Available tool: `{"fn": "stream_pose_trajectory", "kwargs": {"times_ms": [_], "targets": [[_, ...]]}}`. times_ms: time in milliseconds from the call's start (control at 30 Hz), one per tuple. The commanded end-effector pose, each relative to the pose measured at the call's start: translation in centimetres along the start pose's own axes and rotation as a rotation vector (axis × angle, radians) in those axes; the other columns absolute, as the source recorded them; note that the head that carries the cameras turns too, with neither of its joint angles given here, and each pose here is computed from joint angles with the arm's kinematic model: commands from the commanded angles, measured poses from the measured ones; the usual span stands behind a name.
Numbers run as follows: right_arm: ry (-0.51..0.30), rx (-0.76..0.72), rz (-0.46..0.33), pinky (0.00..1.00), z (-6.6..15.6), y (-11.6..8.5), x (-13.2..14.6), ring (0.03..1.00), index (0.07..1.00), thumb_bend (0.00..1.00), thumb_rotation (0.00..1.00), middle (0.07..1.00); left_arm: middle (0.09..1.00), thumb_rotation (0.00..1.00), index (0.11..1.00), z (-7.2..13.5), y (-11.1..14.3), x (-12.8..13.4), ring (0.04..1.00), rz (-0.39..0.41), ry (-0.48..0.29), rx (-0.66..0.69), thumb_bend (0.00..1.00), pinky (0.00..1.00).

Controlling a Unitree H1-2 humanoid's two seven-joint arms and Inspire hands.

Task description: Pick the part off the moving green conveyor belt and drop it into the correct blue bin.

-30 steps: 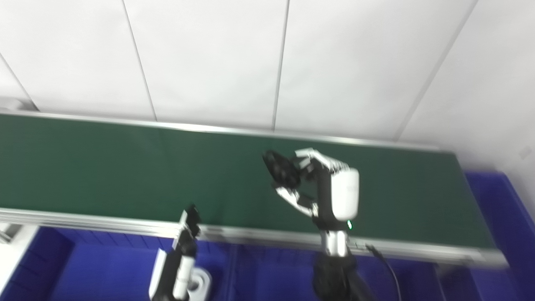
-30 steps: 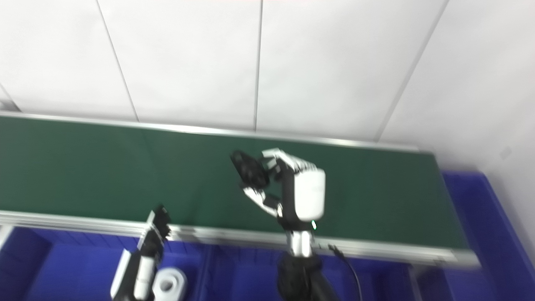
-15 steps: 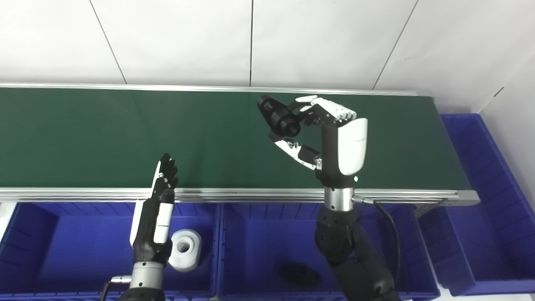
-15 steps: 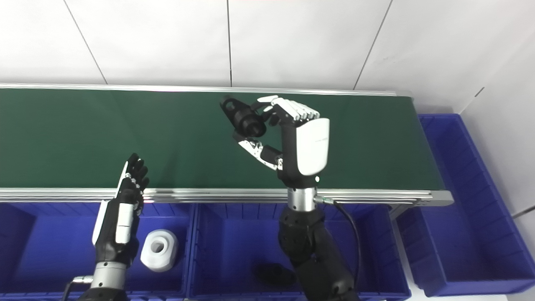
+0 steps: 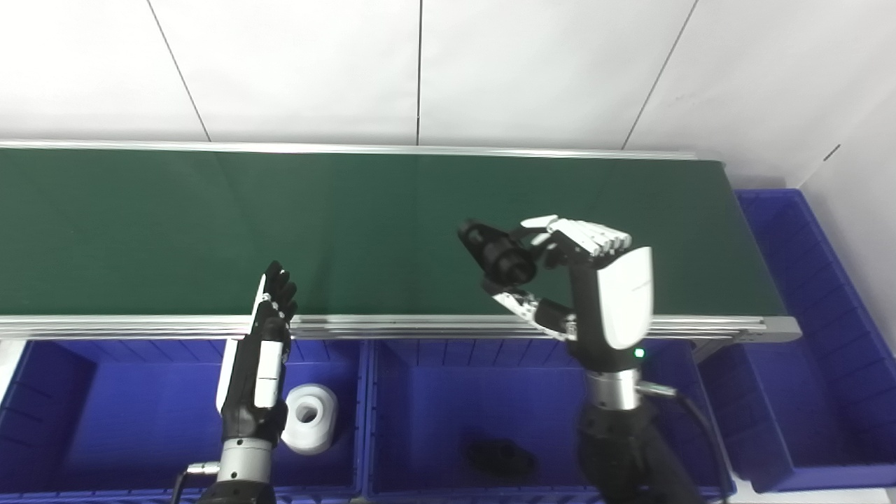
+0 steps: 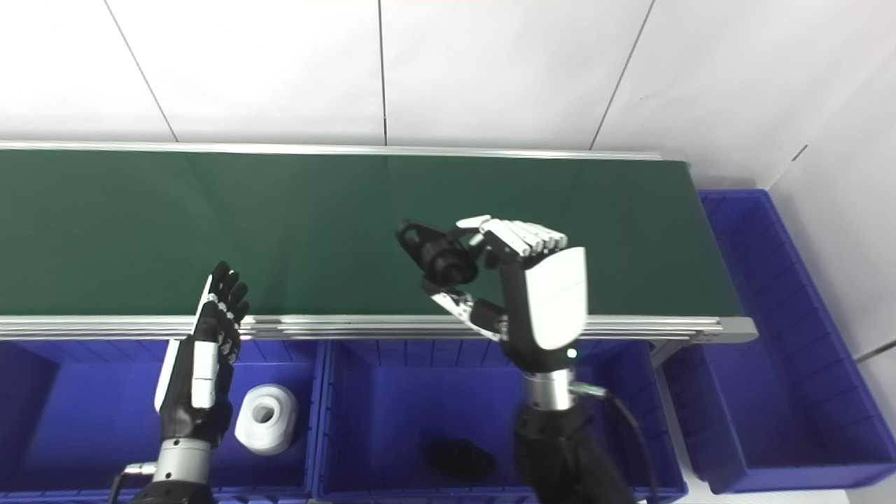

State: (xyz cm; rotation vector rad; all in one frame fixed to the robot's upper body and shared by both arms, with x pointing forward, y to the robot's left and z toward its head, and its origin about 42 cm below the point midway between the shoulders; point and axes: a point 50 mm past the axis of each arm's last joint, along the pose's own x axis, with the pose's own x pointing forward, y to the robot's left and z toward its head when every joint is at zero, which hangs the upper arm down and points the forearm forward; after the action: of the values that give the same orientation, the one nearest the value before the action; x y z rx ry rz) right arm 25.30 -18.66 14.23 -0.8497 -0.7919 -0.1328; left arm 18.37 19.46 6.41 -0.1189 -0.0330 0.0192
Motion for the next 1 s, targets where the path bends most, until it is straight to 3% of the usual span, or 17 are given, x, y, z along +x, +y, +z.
{"fn": "stream_pose_trajectory", "kwargs": {"times_ms": [0,300,600,633,667,900,967], "targets": [[-0.082,0.030,-0.017,0.14,0.5,-1.3,0.7,0.188,0.484,0.51,0.14,0.286,1.000,0.95,1.000,0.9,0.1,0.6,0.992,-0.017,-0.070,0.005,0.63,1.00],[-0.132,0.021,0.103,0.15,-0.5,-4.1,-2.1,0.192,0.485,0.51,0.13,0.295,1.000,0.94,1.000,1.2,0.2,0.5,0.992,-0.015,-0.069,0.014,0.61,1.00],[-0.196,0.039,0.237,0.21,0.2,-5.8,-5.5,0.279,0.487,0.51,0.14,0.373,1.000,0.95,1.000,1.3,0.6,0.6,0.992,-0.016,-0.072,0.028,0.63,1.00],[-0.196,0.040,0.252,0.22,0.3,-6.0,-5.8,0.290,0.518,0.51,0.05,0.400,1.000,0.95,1.000,1.3,0.6,0.6,0.992,-0.018,-0.071,0.033,0.62,1.00],[-0.197,0.039,0.264,0.22,0.3,-6.1,-6.1,0.290,0.525,0.51,0.03,0.406,1.000,0.95,1.000,1.3,0.7,0.6,0.992,-0.018,-0.070,0.037,0.62,1.00],[-0.146,0.012,0.355,0.24,0.0,-5.8,-9.0,0.309,0.532,0.52,0.00,0.418,1.000,0.94,1.000,1.7,0.9,0.5,0.989,-0.028,-0.072,0.045,0.62,1.00],[-0.081,-0.058,0.496,0.27,-0.6,-5.3,-9.6,0.333,0.533,0.52,0.00,0.422,1.000,0.94,1.000,1.9,1.0,0.4,0.991,-0.029,-0.070,0.046,0.62,1.00]]}}
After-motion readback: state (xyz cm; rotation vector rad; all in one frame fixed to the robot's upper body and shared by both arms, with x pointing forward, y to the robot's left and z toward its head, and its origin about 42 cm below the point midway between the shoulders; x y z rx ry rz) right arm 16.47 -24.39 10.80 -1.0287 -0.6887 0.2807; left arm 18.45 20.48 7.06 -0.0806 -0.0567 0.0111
